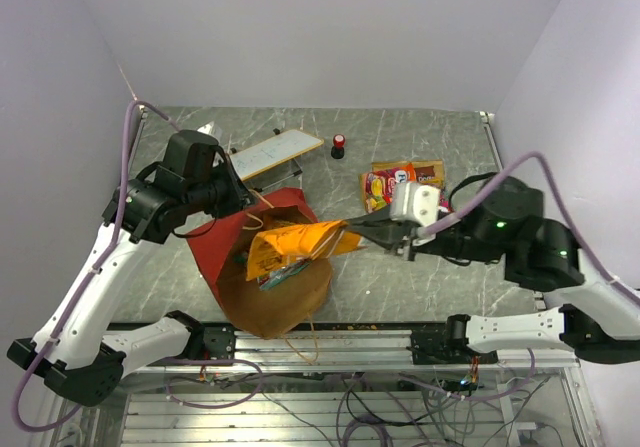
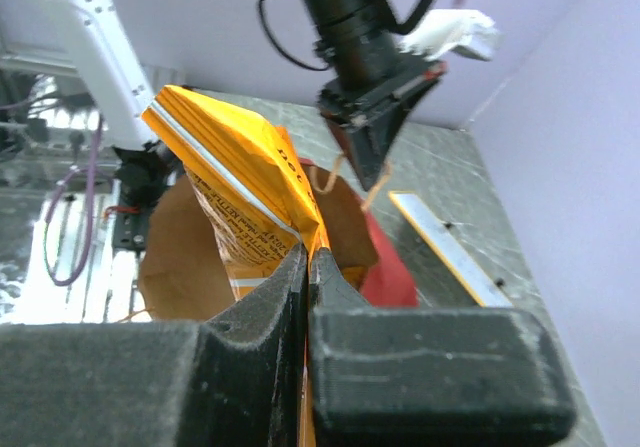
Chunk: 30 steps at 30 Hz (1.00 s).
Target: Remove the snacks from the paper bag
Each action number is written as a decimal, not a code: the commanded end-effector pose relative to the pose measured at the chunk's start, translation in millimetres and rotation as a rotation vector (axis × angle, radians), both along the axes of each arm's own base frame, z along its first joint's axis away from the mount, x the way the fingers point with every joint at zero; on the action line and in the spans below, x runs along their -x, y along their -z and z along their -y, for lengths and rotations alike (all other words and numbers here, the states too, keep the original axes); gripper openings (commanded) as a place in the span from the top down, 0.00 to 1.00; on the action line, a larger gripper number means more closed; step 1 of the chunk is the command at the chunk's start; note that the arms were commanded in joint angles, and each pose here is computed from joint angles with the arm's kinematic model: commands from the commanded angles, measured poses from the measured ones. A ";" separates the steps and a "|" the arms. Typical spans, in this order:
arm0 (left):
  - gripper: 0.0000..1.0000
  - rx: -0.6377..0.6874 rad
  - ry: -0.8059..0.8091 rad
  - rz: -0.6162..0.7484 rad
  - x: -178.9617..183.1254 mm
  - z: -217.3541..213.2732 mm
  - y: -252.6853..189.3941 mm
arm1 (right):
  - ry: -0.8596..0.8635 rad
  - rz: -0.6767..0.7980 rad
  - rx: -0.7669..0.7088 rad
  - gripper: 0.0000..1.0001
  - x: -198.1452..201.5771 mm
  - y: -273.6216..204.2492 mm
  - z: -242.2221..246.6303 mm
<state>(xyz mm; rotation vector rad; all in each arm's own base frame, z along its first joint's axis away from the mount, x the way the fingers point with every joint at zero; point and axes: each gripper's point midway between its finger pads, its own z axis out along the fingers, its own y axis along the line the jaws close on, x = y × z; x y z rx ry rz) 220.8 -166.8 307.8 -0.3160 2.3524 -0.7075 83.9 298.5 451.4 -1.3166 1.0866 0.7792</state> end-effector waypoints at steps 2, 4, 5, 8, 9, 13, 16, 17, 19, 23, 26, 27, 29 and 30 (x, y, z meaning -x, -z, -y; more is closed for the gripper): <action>0.93 -0.015 0.004 0.008 -3.4 -1.4 6.9 | 0.244 0.084 -0.017 1.00 -31.4 -38.0 53.7; 0.93 -0.009 0.005 0.005 -2.6 -0.8 9.6 | 0.356 0.141 0.006 1.00 -50.1 -43.5 66.3; 0.93 -0.009 0.007 0.001 -2.3 -0.3 11.6 | 0.412 0.173 0.036 1.00 -60.6 -42.1 69.3; 0.93 -0.012 0.015 -0.017 0.9 0.1 18.0 | 0.642 0.292 0.103 1.00 -98.1 -36.2 82.7; 0.93 -0.013 0.018 -0.022 1.8 0.1 20.0 | 0.706 0.344 0.097 1.00 -107.6 -38.5 86.0; 0.93 -0.005 0.022 -0.031 5.3 0.3 21.9 | 0.837 0.472 0.098 1.00 -140.7 -37.1 89.6; 0.93 -0.001 0.023 -0.025 5.0 0.7 19.9 | 0.870 0.459 0.182 1.00 -188.2 -14.1 97.7; 0.93 -0.002 0.024 -0.024 4.6 0.7 18.9 | 0.890 0.436 0.208 1.00 -207.5 -4.7 107.9; 0.93 -0.010 0.030 -0.018 3.6 0.8 15.7 | 0.881 0.421 0.248 1.00 -235.6 14.6 116.1; 0.93 -0.021 0.046 -0.006 0.4 2.2 9.3 | 0.881 0.381 0.258 1.00 -291.2 43.2 141.0; 0.93 -0.031 0.053 0.000 0.0 1.5 7.2 | 0.872 0.356 0.251 1.00 -322.7 51.7 153.9; 0.93 -0.039 0.052 0.000 0.2 0.1 7.7 | 0.862 0.376 0.247 1.00 -329.4 51.3 155.8; 0.93 -0.050 0.050 0.007 0.8 -2.4 6.8 | 0.852 0.408 0.260 1.00 -343.0 56.7 161.9; 0.93 -0.053 0.049 0.014 1.1 -3.7 5.5 | 0.850 0.415 0.275 1.00 -350.0 61.6 164.9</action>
